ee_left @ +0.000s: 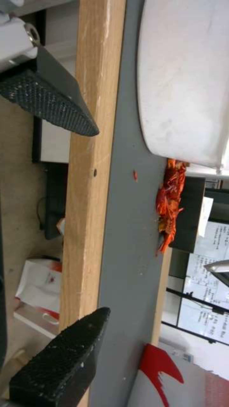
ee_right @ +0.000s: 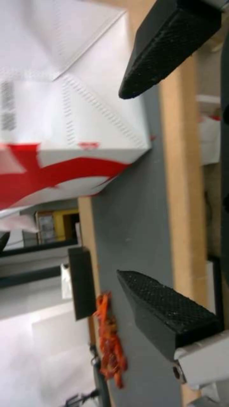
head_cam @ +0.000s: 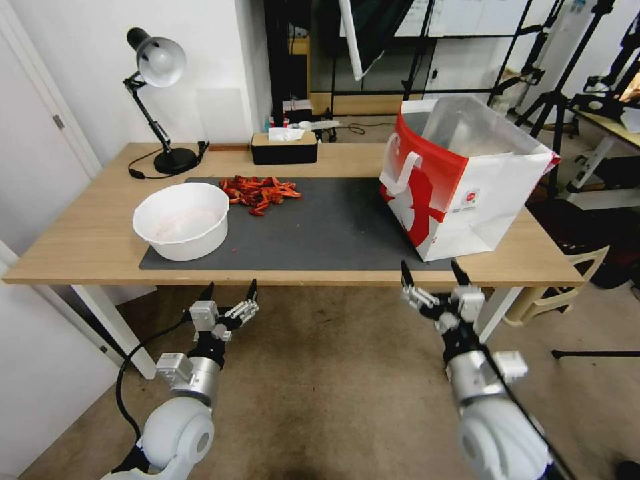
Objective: Close the takeout container lid, then place the container into the takeout bag.
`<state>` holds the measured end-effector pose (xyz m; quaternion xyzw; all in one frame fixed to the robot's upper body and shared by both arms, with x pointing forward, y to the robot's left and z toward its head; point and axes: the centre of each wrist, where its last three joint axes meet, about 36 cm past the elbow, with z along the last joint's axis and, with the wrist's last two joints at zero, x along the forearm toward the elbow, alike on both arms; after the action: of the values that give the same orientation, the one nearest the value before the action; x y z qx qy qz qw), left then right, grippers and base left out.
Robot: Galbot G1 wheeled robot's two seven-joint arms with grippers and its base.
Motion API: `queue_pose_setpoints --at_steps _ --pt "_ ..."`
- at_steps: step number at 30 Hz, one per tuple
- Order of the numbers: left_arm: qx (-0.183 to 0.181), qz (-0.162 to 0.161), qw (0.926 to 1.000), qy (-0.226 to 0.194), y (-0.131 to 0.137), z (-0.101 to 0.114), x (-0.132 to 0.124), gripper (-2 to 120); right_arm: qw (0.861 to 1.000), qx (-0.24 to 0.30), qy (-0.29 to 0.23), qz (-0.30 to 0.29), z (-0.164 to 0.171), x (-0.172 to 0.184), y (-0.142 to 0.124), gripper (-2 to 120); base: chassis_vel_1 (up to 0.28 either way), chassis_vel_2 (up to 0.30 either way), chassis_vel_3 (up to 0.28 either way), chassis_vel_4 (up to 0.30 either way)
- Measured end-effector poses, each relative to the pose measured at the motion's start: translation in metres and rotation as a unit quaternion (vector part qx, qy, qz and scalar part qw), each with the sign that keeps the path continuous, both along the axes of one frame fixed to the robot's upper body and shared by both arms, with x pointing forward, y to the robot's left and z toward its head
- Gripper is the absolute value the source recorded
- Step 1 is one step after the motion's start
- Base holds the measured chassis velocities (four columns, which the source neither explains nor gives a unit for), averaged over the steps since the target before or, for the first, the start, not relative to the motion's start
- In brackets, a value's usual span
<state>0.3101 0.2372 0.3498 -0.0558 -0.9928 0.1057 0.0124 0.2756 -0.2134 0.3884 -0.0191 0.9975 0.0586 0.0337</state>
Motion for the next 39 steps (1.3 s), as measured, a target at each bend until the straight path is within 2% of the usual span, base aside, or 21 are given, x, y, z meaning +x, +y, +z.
queue_pose_setpoints --at_steps 9,17,39 --pt "0.024 0.005 0.9997 -0.009 0.005 -0.006 0.0 100 1.0 0.013 0.014 -0.013 -0.017 -0.004 0.01 100 0.0 0.0 0.0 0.0" --pt "0.031 0.013 0.9994 -0.013 0.009 -0.009 -0.002 100 0.999 0.028 0.024 -0.009 -0.036 0.011 0.013 100 0.0 0.0 0.0 0.0" --pt "0.03 0.015 0.9993 -0.014 0.009 -0.009 -0.002 100 0.999 0.029 0.025 -0.007 -0.035 0.012 0.012 100 0.0 0.0 0.0 0.0"
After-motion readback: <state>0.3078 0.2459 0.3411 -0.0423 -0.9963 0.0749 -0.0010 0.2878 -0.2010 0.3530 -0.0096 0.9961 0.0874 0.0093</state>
